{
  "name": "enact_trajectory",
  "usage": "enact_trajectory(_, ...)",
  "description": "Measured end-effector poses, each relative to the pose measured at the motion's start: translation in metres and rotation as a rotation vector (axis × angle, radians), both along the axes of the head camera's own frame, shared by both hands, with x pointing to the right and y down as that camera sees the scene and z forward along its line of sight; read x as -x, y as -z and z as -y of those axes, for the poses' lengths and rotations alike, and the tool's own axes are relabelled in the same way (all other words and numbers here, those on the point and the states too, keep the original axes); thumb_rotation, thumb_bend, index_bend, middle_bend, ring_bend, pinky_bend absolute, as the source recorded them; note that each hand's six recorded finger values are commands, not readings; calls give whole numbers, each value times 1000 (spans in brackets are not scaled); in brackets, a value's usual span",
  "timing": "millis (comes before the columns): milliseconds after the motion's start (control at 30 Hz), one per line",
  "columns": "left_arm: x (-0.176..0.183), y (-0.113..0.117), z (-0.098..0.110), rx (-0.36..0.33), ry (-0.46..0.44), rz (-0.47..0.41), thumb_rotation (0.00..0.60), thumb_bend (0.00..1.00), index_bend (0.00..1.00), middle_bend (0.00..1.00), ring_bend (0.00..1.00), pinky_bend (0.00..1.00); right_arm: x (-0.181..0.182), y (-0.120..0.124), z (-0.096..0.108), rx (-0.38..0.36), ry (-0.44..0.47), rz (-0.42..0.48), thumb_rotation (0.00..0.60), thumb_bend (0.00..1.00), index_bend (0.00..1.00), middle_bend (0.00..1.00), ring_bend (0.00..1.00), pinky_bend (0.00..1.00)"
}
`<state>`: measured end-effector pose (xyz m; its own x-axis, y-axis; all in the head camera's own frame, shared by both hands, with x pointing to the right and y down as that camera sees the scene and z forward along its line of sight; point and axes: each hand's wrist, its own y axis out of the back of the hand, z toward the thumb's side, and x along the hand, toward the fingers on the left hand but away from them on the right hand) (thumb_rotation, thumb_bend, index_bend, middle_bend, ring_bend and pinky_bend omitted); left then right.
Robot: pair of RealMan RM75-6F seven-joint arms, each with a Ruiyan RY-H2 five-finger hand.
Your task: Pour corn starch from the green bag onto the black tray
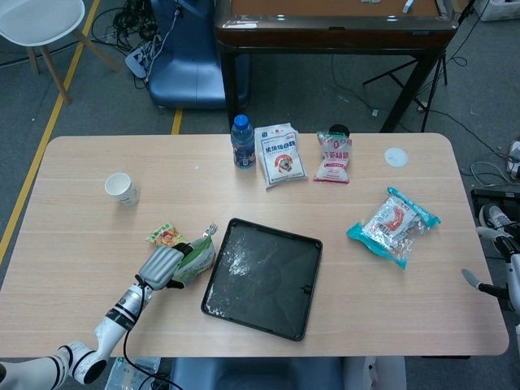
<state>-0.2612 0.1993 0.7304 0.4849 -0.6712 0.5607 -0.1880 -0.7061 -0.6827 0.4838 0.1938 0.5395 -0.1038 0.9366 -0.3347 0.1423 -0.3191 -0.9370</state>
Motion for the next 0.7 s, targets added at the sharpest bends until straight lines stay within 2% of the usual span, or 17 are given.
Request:
enact_trajectory(400,8,13,-10,15,-19,44,600,325,62,190,215,528,0,0,0,-4,1,7,600,97,281,324,154,181)
enact_trajectory(533,13,16,-12,20,-10,57,600,324,5,147,146,441,0,0,0,-4,3,8,600,97,281,325,154,181)
enact_trajectory(700,24,26,-15,21,9,84,600,324,0,128,118,395,2,-2,1,-1,7,13,600,97,281,324,154,182)
